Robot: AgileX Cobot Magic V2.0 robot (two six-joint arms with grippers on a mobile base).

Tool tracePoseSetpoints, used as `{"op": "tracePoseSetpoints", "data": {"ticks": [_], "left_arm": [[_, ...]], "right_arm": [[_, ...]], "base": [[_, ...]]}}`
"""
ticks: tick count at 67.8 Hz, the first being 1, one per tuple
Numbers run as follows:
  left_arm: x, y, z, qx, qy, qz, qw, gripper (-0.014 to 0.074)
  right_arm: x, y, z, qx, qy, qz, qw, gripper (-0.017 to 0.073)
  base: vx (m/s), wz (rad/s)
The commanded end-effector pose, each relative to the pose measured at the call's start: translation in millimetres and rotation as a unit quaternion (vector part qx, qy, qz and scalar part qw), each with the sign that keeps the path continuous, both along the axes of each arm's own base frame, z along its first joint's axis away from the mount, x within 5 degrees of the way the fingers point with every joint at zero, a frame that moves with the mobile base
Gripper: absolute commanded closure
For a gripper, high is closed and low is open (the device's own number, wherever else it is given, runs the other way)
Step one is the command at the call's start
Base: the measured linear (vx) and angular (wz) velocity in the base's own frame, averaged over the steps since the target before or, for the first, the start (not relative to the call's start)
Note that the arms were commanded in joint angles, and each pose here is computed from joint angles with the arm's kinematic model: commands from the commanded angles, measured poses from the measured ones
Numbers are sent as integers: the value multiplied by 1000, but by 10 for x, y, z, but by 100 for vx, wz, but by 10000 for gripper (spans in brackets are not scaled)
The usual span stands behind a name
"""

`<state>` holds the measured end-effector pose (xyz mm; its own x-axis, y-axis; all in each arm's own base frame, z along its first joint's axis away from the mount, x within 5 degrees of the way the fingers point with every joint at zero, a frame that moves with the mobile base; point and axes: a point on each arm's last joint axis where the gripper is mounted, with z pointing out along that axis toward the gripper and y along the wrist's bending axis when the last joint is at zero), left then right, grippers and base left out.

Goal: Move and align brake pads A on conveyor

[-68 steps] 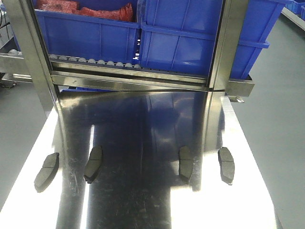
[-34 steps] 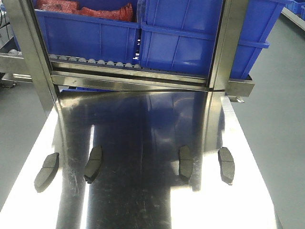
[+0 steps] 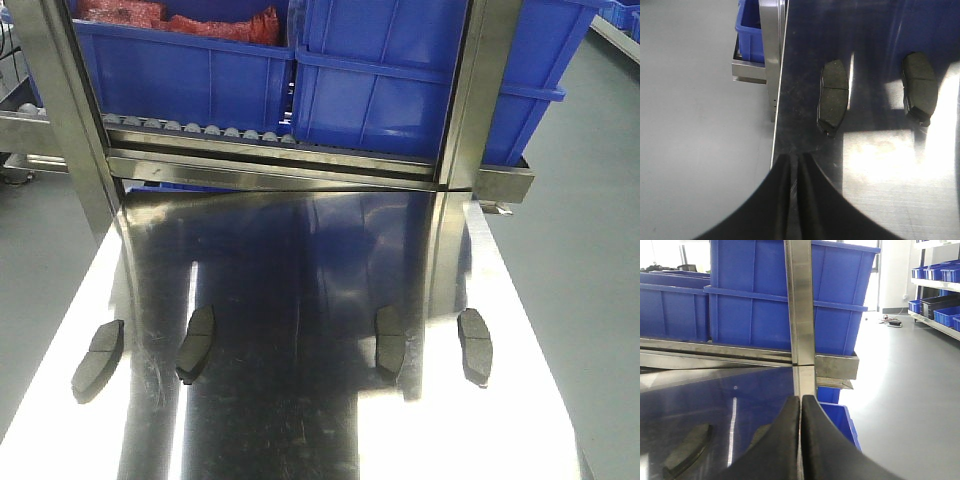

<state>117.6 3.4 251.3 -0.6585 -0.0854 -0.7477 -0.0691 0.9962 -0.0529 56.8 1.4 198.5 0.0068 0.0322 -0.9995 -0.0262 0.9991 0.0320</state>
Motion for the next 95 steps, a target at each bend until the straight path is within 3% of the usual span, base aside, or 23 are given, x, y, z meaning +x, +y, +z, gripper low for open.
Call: {"op": "tracePoseSetpoints", "data": {"ticks": [1,17,27,41,58,68,77,86,95], "left_arm": [[55,7,136,2,-40,2,999,477],[49,7,128,2,-34,1,999,185],[47,7,118,2,-33,1,999,90],[52,3,118,-3,-38,3,999,92],[353,6,462,19,-25,-22,999,92],[704,-58,530,5,27,-69,997,92],[1053,-196,429,-6,89,-126,988,92],[1372,-272,304,-13,132,-127,983,92],[1608,-353,151,2,168,-139,976,92]], "right_arm": [[-7,-1,30,-7,-35,-2,999,571],[-7,-1,30,-7,-35,-2,999,571],[-7,-1,30,-7,-35,-2,999,571],[-7,-1,30,-7,-35,-2,999,571],[-7,-1,29,-7,-34,-2,999,571],[-7,-1,29,-7,-34,-2,999,571],[-7,-1,29,-7,-34,-2,999,571],[-7,-1,29,-7,-34,-2,999,571],[-7,-1,29,-7,-34,-2,999,571]], "base": [[0,0],[0,0],[0,0],[0,0],[0,0],[0,0],[0,0],[0,0],[0,0]]}}
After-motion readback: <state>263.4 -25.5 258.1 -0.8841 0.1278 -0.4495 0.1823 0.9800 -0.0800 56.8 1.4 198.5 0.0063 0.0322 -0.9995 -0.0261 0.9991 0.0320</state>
